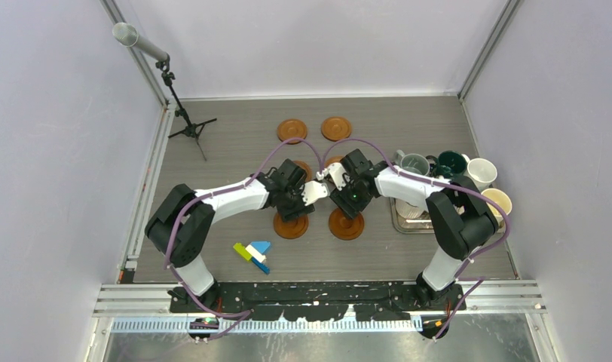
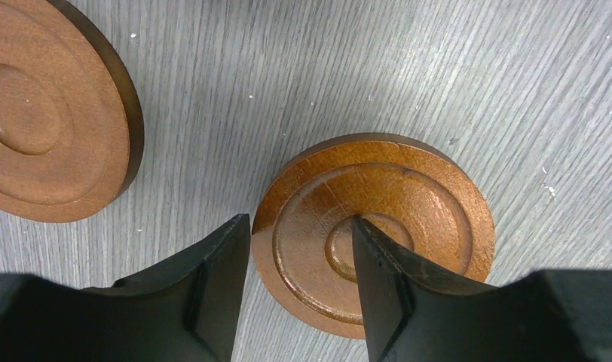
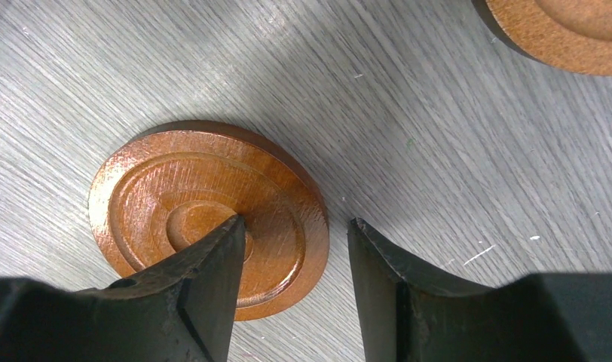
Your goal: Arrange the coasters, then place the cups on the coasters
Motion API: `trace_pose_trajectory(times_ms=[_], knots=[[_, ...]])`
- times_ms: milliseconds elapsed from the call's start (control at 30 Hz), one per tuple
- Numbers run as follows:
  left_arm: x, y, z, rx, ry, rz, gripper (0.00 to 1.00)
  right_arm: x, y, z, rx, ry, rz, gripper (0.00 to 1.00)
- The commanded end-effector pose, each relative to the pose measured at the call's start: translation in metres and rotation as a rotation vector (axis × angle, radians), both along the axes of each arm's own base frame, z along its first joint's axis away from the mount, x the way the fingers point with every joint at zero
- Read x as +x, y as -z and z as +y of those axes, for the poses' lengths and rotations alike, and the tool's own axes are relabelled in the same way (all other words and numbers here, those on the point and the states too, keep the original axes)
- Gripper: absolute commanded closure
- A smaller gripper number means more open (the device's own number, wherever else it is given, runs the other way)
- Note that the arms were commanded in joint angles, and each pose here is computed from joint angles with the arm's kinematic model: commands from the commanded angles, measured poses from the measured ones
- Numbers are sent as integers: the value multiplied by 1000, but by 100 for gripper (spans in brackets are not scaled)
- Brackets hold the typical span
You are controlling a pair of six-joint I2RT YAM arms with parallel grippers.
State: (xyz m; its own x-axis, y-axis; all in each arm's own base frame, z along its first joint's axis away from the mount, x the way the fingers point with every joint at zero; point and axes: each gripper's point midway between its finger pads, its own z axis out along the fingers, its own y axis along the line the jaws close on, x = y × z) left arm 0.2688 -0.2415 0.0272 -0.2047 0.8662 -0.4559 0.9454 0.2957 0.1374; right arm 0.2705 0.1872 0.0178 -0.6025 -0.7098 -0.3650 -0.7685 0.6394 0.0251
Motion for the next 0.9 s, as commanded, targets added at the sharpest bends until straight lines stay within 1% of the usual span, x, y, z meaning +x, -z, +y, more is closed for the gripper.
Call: trace_pose_trajectory(times_ms=[0, 133, 300, 433, 567, 633, 733, 767, 867], knots=[[-17, 14, 7, 45, 5, 85, 45, 13, 0, 0, -17, 20, -44, 41], [-17, 11, 8, 39, 8, 72, 41, 17, -11, 3, -5, 27, -60, 39], [-13, -5, 9, 13, -4, 49, 38, 22, -32, 7, 20, 35, -88, 36], [-14, -28, 6, -26, -5, 30, 33, 23, -60, 12, 61, 30, -111, 33], [-9, -59, 7, -56, -47, -7, 27, 21, -92, 18, 117, 27, -136, 30], [-6, -74, 9, -75, -76, -25, 23, 22, -111, 18, 139, 33, -161, 28], [-6, -96, 12, -117, -119, -27, 12, 22, -136, 15, 166, 57, -189, 25], [-6, -103, 13, -134, -136, -28, 2, 23, -145, 13, 177, 72, -200, 23], [-2, -122, 16, -191, -198, -54, 0, 26, -164, -1, 198, 134, -222, 21]])
